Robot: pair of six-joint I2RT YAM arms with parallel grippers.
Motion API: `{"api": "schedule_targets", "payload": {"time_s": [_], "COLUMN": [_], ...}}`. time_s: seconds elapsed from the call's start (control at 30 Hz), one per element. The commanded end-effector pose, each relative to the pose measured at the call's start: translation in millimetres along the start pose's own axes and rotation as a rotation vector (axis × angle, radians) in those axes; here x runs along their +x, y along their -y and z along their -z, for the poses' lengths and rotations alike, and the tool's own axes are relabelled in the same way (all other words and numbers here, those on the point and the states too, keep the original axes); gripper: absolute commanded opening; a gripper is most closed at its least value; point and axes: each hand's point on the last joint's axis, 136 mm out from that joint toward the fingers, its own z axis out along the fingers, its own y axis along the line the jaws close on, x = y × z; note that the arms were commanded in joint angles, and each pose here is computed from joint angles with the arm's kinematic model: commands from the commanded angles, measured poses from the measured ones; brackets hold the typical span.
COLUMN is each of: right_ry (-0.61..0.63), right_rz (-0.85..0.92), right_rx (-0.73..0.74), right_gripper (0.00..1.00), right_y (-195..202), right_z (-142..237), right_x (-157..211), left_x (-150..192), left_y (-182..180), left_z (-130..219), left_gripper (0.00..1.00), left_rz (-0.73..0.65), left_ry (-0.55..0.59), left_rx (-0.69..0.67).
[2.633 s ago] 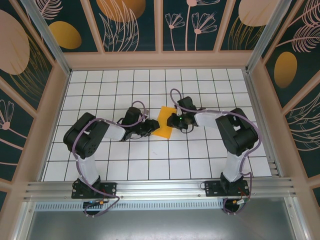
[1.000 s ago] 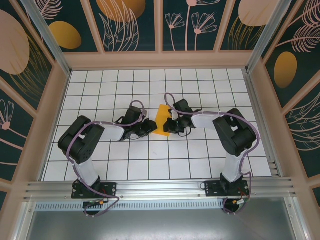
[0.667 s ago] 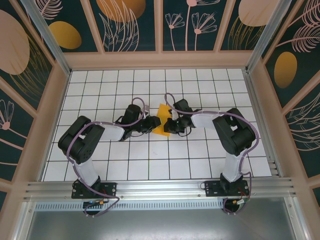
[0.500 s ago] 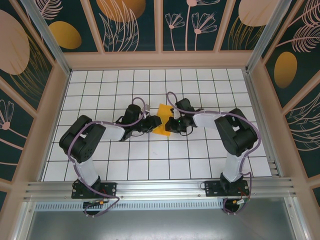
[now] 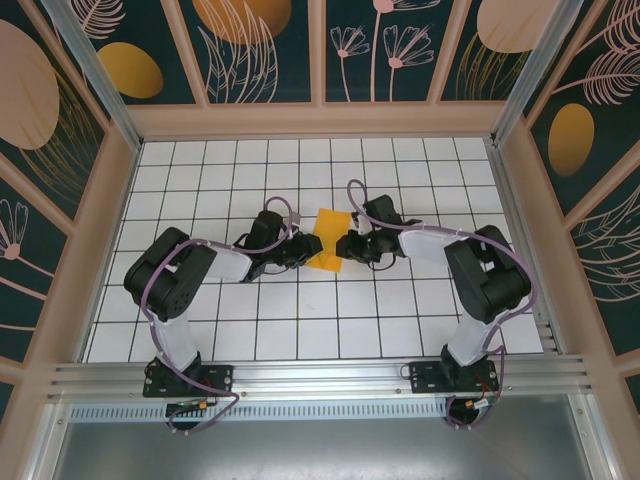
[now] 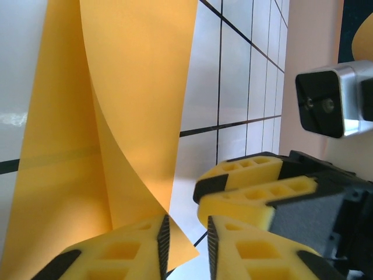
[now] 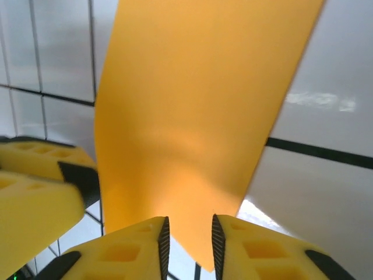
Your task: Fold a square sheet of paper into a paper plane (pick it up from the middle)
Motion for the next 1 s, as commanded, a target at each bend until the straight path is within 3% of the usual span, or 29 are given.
{"api": "schedule_targets", "payload": {"time_s": [0.0, 0.33, 0.97], "right_ry": [0.051, 0.028, -0.024], "right_rz": [0.049, 0.097, 0.141], "right_rx": [-0.119, -0.212, -0.233], "right_gripper": [0.33, 0.34, 0.28], "right_y": [-27, -38, -40], "right_z": [14, 12, -10], "right_x": [-9, -1, -9], "left_x": [-4, -5, -5], "left_y": [4, -2, 2], "left_z": [-4, -5, -6], "left_gripper": [0.23, 0.11, 0.05], "left_rz": [-0.008, 0.002, -0.005], "left_ry": [0.009, 0.018, 0.013], "left_rx": [0.002, -0.020, -0.010]}}
